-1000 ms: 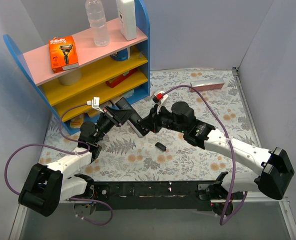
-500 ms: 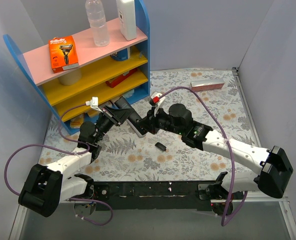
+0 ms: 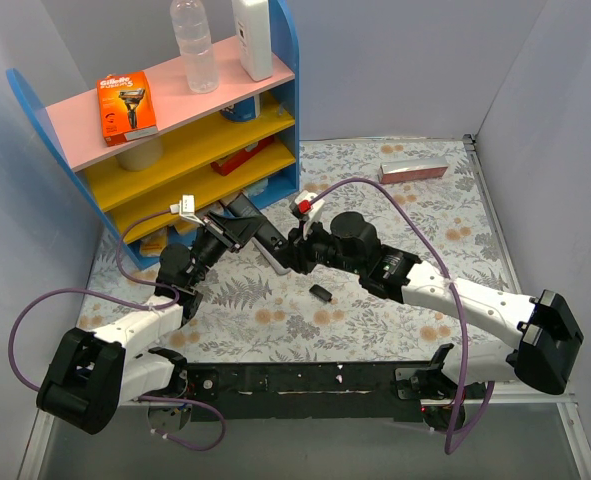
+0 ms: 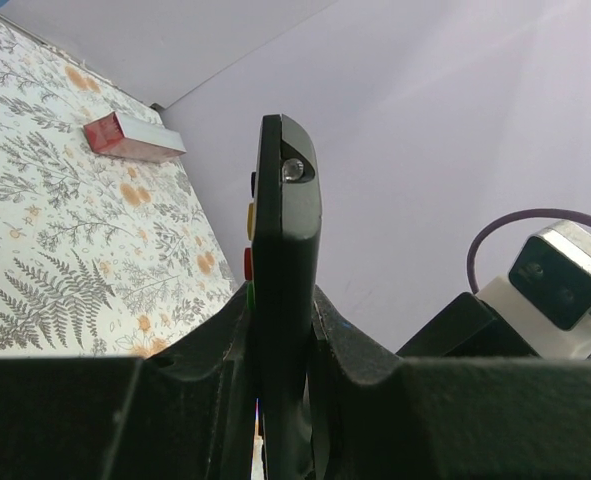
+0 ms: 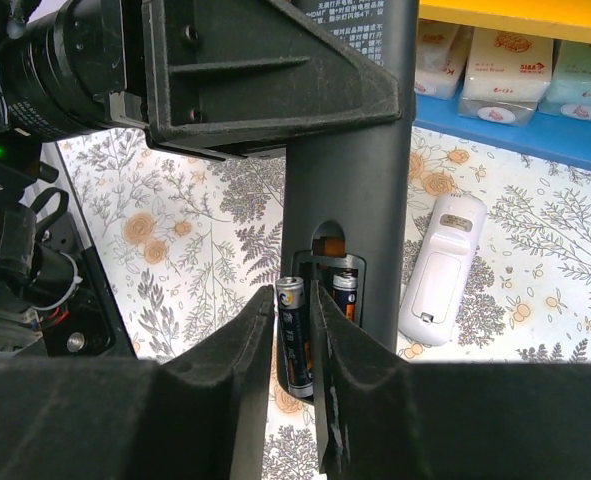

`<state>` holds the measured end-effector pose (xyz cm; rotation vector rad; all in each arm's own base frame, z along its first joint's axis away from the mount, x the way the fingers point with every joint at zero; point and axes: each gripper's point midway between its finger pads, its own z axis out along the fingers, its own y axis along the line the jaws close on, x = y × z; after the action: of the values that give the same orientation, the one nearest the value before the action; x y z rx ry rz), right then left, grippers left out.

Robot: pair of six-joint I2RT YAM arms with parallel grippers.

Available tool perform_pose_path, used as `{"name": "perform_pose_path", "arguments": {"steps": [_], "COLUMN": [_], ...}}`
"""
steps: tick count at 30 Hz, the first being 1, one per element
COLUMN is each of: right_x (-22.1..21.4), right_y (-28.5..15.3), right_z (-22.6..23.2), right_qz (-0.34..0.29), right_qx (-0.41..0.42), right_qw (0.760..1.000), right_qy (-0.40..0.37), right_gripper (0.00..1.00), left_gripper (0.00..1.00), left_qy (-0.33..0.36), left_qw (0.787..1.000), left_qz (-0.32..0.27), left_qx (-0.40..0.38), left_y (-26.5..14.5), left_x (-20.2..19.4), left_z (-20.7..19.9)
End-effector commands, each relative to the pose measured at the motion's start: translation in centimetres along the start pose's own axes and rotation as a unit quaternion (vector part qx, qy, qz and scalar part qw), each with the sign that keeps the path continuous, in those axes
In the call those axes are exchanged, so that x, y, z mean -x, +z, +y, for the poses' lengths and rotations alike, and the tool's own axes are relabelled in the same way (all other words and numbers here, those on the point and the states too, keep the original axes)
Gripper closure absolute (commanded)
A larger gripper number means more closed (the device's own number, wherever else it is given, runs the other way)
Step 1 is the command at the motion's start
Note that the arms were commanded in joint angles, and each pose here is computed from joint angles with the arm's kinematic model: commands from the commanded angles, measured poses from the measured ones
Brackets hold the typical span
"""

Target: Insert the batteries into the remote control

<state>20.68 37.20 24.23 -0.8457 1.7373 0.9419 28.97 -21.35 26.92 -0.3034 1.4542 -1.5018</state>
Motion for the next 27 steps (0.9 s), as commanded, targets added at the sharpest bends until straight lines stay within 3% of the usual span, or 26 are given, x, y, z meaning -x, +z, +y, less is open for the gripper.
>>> {"name": "perform_pose_path", "arguments": {"steps": [1,7,12,13,20,27], "right_x": [0.5,0.5,1.1,1.3,3.1,3.8], "right_y": [0.0,0.0,-0.1,-0.1,0.0,0.3], "right_z": [-0.1,-0.4,-0.6,-0.6,0.2,0.6], "right_qz": [-0.007,-0.01,-0.027,-0.03,-0.066,-0.097], "right_qx": [-0.009,-0.018,-0.027,-0.027,-0.007,0.008], "right_qw": [1.0,1.0,0.999,0.999,0.998,0.995], "right_qy": [-0.012,-0.012,-0.005,-0.004,-0.01,-0.027], "right_gripper": [0.7,0.71,0.95,0.96,0.96,0.96], "left_gripper": [1.0,1.0,1.0,1.0,1.0,1.0], "left_qy": [-0.003,-0.017,-0.041,-0.054,-0.106,-0.12], "left_qw": [1.0,1.0,0.999,0.998,0.994,0.992], "left_qz": [-0.015,-0.015,-0.007,-0.004,0.014,0.003], "left_qx": [-0.018,-0.009,0.014,0.02,0.039,0.041], "left_y": [-0.2,-0.4,-0.6,-0.7,-1.7,-1.6], "left_x": [0.6,0.5,0.0,-0.2,-2.1,-1.6], "left_z": [-1.3,-0.8,0.1,0.4,1.6,1.1]}}
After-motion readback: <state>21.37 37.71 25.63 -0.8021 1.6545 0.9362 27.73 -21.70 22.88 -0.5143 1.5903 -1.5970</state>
